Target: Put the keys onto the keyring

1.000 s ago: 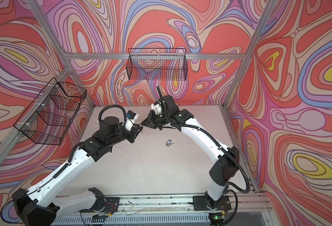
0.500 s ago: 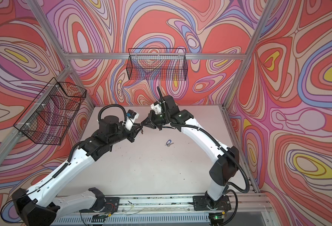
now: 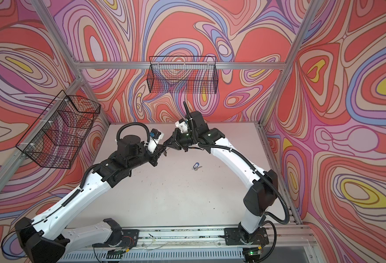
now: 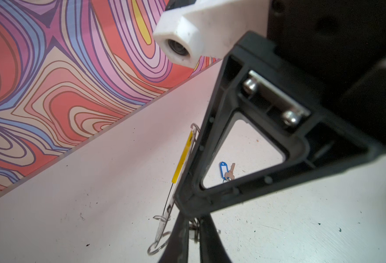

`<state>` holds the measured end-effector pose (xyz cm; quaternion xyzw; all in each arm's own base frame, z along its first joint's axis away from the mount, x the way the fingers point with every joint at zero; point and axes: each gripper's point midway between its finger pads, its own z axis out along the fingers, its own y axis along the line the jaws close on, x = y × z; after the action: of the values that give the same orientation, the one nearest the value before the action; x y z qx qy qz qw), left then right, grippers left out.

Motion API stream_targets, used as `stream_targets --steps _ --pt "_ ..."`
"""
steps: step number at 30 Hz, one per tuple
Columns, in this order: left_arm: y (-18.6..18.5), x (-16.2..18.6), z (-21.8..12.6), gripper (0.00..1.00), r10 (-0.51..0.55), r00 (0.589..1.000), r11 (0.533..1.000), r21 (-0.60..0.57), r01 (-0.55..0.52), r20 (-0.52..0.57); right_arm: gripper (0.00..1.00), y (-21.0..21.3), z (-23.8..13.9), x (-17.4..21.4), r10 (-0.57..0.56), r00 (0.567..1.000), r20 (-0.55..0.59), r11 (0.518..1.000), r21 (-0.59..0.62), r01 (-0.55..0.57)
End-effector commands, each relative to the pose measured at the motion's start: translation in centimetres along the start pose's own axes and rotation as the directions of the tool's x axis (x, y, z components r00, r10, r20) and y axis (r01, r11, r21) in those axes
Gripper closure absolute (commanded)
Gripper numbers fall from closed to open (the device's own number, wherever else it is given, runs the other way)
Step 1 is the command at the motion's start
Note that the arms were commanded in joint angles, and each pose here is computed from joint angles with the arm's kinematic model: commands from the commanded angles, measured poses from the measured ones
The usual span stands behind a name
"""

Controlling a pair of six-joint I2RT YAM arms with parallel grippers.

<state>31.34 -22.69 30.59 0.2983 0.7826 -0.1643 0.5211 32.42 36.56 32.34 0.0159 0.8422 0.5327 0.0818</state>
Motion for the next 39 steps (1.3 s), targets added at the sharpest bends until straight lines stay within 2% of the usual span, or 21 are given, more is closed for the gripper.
stream_targets --steps 1,5,12,13,14,15,19,22,26,28,30,32,35,39 --pt "0.8 -2.3 -0.3 0.92 0.035 0.998 0.998 -0.052 -0.032 0.059 1.00 -0.2 0.6 1.2 0.028 0.997 -0.066 0.999 -0.012 -0.029" --pt "1.0 -2.5 -0.4 1.00 0.034 0.997 0.997 -0.070 -0.030 0.067 1.00 -0.2 0.6 1.5 0.031 0.997 -0.076 0.999 -0.011 -0.032" --pt "0.5 -2.6 -0.8 1.00 0.033 0.997 0.999 -0.043 -0.030 0.073 1.00 -0.4 0.5 1.5 0.012 0.997 -0.080 1.000 -0.011 -0.013" --pt "0.4 -2.5 -0.9 1.00 0.034 0.997 0.999 -0.037 -0.031 0.072 0.94 -0.2 0.4 1.4 0.000 0.997 -0.078 1.000 -0.018 -0.001" --pt "0.2 -2.5 -1.0 1.00 0.033 0.997 0.999 -0.029 -0.031 0.071 0.80 0.1 0.0 1.1 -0.014 0.998 -0.068 1.000 -0.025 0.012" --pt "0.1 -2.5 -1.1 1.00 0.031 0.997 0.999 -0.020 -0.030 0.073 0.70 0.5 -0.5 0.9 -0.031 0.998 -0.055 0.999 -0.035 0.030" --pt "-0.8 -1.3 -1.2 1.00 0.009 1.000 1.000 0.029 -0.010 0.029 0.59 2.5 -3.0 0.4 -0.137 0.990 -0.032 0.988 -0.075 0.134" --pt "-1.5 -0.7 -1.4 1.00 -0.018 1.000 0.997 0.073 0.018 0.000 0.59 4.1 -5.2 0.9 -0.259 0.965 -0.031 0.964 -0.068 0.257" --pt "-3.0 0.3 -1.6 1.00 -0.066 0.995 0.985 0.157 0.078 -0.078 0.63 7.0 -7.9 1.7 -0.467 0.884 -0.032 0.884 -0.056 0.465" --pt "-3.7 0.7 -2.0 1.00 -0.092 0.991 0.974 0.199 0.110 -0.101 0.60 7.0 -9.0 1.6 -0.574 0.818 -0.021 0.819 0.009 0.574" --pt "-4.4 1.3 -2.7 1.00 -0.116 0.986 0.955 0.259 0.144 -0.123 0.55 5.1 -9.1 1.1 -0.639 0.768 -0.042 0.761 0.111 0.639" --pt "-4.8 1.7 -3.4 1.00 -0.129 0.980 0.936 0.306 0.171 -0.152 0.52 3.4 -8.2 0.9 -0.670 0.739 -0.074 0.719 0.181 0.671" --pt "-5.1 2.1 -4.5 1.00 -0.135 0.971 0.912 0.357 0.199 -0.196 0.43 2.1 -5.7 2.4 -0.754 0.637 -0.161 0.586 0.275 0.762" --pt "-5.2 2.5 -5.6 1.00 -0.103 0.963 0.898 0.392 0.198 -0.250 0.37 0.2 -3.0 4.6 -0.771 0.582 -0.257 0.536 0.231 0.812"
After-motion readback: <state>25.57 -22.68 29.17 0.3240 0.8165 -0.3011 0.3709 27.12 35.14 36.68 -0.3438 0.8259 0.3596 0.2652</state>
